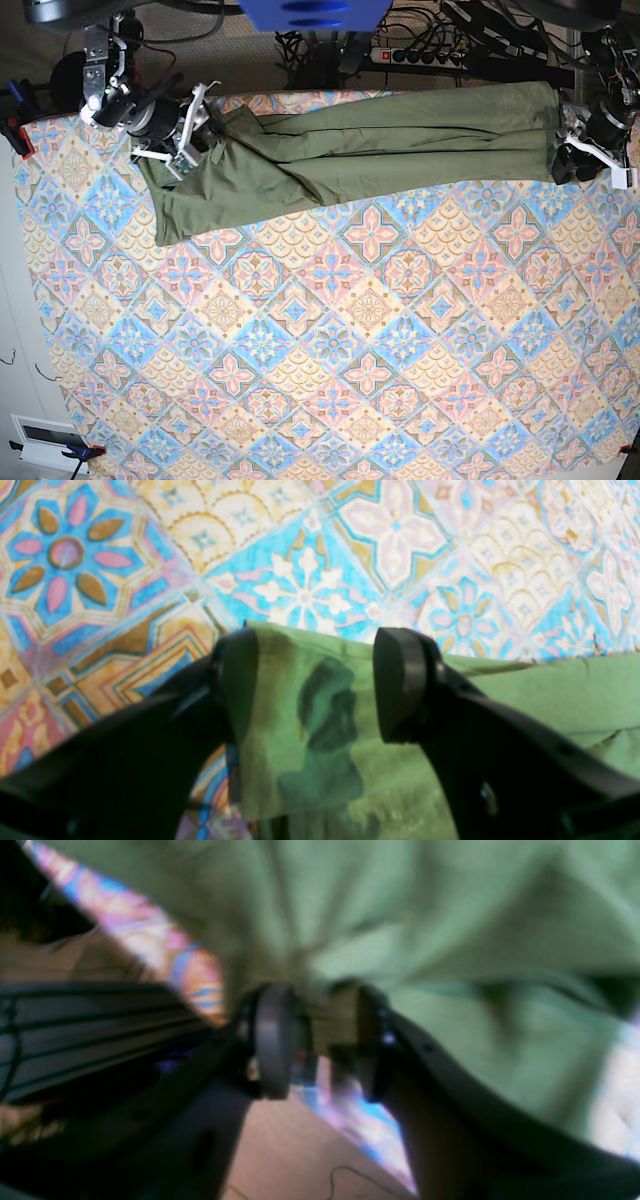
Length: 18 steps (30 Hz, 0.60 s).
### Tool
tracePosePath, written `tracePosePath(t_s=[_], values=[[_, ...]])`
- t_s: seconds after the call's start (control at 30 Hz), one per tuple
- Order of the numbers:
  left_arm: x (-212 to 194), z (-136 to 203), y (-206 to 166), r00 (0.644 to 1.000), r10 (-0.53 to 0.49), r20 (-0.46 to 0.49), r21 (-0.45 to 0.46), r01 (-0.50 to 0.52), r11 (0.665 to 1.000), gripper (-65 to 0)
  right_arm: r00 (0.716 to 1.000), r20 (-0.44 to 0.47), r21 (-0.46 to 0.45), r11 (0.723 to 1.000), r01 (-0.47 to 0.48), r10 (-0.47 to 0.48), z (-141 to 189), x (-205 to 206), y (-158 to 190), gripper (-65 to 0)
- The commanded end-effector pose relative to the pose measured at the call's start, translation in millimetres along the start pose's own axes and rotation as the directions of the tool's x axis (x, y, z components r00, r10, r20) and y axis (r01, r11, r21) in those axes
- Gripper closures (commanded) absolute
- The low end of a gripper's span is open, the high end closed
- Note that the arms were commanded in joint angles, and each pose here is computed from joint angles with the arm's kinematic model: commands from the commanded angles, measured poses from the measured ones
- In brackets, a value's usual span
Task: Layout the t-shirt on the table in an organized manner, then fold the t-shirt properly
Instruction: 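Grasp the shirt's folded end with the right gripper and tuck it inward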
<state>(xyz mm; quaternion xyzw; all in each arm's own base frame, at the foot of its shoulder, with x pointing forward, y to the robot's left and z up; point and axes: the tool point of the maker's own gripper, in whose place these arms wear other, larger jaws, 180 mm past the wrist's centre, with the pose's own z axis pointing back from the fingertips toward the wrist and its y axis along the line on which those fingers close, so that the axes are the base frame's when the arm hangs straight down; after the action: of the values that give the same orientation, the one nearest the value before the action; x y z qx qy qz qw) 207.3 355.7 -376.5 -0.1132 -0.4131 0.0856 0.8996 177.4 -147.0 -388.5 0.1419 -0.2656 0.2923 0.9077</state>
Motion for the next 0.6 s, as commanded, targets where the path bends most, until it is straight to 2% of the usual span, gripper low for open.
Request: tracePosePath(t_s=[0.0, 0.13, 0.27, 0.57], values=[[11.6, 4.6, 1.6, 0.999, -0.031, 0.011, -0.003, 0.031, 1.000, -36.7, 1.000, 0.031, -0.050, 0.999, 0.003, -0.002, 11.8, 6.3, -16.6, -24.7], [2.7, 10.2, 10.5, 0.991, -0.071, -0.110, 0.009, 0.073, 0.997, -36.8, 0.989, 0.128, -0.059, 0.994, 0.087, -0.079, 27.8, 18.4, -31.8, -25.9], [3.0, 15.7, 18.8, 0.981, -0.100, -0.164, 0.024, 0.106, 0.994, -36.9, 0.973, 0.211, -0.028, 0.994, 0.106, -0.098, 32.3, 40.1, -34.5, -25.9], [-24.1, 22.0, 22.3, 0.960, -0.075, -0.271, 0.033, 0.087, 0.996, -36.9, 0.971, 0.225, -0.026, 0.995, 0.095, -0.087, 31.5, 47.3, -35.2, -25.9]])
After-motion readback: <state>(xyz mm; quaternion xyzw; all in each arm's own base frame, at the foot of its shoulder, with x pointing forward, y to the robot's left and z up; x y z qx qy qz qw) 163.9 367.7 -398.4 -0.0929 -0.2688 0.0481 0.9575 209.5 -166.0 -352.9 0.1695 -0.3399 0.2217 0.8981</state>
